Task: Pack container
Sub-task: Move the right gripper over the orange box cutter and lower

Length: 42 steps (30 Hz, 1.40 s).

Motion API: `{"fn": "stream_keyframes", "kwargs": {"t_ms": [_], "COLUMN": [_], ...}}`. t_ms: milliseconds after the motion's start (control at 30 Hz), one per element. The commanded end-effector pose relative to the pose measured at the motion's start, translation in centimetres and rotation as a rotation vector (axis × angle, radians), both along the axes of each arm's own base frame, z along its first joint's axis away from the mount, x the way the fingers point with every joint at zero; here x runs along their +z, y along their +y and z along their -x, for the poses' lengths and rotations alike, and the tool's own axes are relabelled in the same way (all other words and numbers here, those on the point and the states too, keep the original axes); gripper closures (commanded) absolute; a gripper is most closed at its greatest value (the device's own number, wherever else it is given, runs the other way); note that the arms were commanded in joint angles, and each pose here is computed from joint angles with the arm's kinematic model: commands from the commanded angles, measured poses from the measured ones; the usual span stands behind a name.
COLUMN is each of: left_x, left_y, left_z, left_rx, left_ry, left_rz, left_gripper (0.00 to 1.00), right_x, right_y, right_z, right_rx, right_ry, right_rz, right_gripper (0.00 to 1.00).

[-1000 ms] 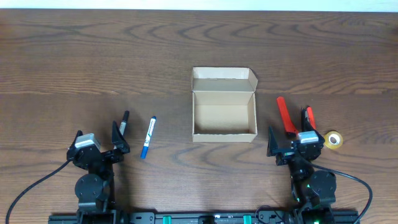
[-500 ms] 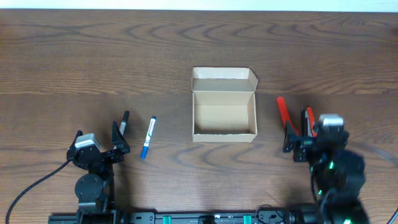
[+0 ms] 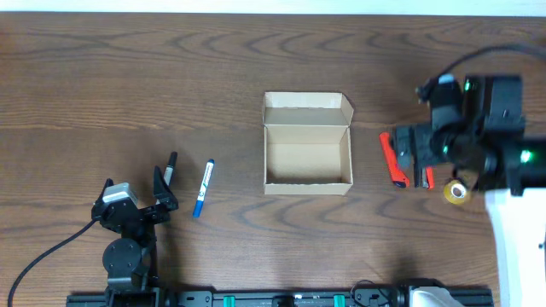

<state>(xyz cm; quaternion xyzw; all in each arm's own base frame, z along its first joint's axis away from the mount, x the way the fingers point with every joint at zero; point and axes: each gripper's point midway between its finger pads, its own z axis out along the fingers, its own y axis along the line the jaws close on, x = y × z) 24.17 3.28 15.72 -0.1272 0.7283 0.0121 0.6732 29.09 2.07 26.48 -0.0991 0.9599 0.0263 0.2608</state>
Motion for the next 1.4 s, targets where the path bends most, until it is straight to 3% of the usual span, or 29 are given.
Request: {"fn": "stream_keyframes", "kwargs": {"t_ms": [0,267,400,867,1367], "left_x": [-1.8,-1.8,-1.8,-1.8,-1.8], "left_y": [0.2,0.2,0.2,0.2,0.2], "left_z": [0.1,0.1,0.1,0.1,0.1], "left_rx": [0.010,0.010,0.010,0.011,0.011], "left_ry": [0.052,0.052,0.052,0.052,0.052], "left_rz": [0.006,0.006,0.006,0.006,0.006], "left_gripper": [0.04,0.05,0.05,0.05,0.04], "right_x": [0.7,-6.8,-9.7,-14.9,-22.4], "right_y": [-0.5,-2.3,-2.5,-2.7,-2.9], "right_z": [-1.1,-1.2,-2.2,-7.0,-5.3], "right_rx": [0.033,-0.045,-0.036,0.127,0.092], "right_ry": [0.035,0.409,0.496,0.431,0.443], "right_rz": [0.042,0.069,0.075,0.117,0.064], "right_gripper": [0.01,0.01,0.01,0.02,0.01]}}
